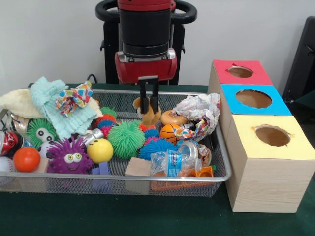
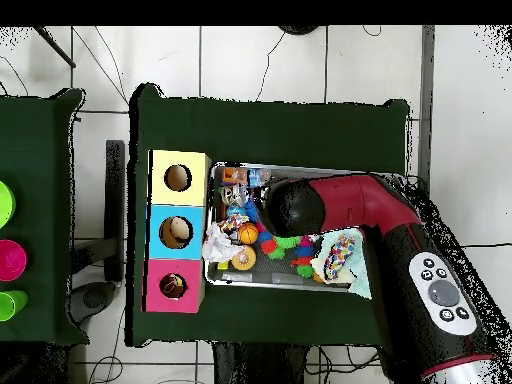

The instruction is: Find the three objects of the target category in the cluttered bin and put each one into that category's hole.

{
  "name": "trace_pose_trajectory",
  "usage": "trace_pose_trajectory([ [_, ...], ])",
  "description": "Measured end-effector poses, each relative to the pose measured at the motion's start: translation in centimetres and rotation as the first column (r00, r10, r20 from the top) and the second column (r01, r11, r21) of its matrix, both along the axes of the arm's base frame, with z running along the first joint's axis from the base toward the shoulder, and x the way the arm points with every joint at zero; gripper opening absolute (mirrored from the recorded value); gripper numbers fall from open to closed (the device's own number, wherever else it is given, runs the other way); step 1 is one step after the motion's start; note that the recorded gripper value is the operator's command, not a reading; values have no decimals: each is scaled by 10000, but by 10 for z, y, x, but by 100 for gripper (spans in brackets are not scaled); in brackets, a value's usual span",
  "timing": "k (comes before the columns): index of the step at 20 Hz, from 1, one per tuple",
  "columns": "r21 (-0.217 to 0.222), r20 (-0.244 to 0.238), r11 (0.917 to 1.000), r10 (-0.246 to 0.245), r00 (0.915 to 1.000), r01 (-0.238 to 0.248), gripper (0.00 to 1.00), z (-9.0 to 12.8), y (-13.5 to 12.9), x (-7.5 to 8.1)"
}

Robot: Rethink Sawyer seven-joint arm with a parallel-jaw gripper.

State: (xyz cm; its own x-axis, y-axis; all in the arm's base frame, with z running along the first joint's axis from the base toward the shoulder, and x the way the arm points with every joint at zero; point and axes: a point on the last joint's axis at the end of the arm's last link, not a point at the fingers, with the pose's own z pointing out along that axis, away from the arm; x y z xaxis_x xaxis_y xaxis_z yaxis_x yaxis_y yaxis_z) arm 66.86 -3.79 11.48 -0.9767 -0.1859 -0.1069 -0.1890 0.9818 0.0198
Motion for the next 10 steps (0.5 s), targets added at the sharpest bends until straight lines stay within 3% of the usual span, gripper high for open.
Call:
trace_pose_trajectory([
  [5,35,-582,9999,171,9982,-169,0,4,8,0],
  [10,231,-599,9975,684,9959,-671,0,6,23,10],
])
